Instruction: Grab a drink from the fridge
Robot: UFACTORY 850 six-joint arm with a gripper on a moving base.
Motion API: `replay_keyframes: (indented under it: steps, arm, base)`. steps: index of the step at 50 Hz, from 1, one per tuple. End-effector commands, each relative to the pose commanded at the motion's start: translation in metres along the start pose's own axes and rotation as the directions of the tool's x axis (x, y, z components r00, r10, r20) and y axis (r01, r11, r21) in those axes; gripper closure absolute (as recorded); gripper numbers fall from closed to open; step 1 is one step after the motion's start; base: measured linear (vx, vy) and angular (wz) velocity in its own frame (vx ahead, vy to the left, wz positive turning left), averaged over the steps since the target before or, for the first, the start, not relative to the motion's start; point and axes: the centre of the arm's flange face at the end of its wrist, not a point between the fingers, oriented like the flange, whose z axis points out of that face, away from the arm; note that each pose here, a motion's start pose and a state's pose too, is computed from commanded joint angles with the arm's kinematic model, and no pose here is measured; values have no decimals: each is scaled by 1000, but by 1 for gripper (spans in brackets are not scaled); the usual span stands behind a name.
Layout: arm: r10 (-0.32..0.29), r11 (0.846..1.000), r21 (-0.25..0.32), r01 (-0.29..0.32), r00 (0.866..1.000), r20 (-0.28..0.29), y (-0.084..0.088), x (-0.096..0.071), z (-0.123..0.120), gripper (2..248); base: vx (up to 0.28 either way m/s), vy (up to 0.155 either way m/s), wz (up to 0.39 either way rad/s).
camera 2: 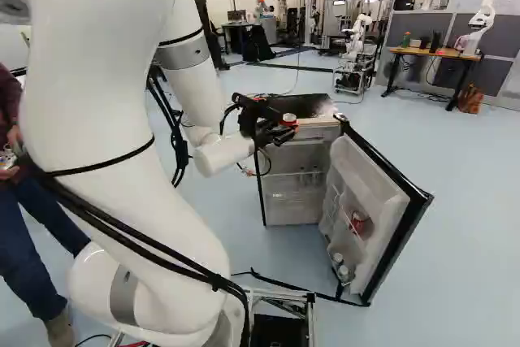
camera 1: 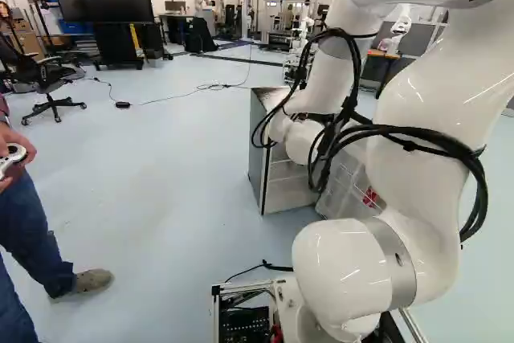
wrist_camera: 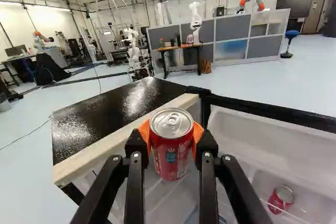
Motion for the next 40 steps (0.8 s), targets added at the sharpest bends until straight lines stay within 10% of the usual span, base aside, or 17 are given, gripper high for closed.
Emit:
replay_keyframes:
  steps: [40]
  arm:
    - [-4,978,210,20,997,-77,-70,29,60,154]
  base:
    - [0,0,0]
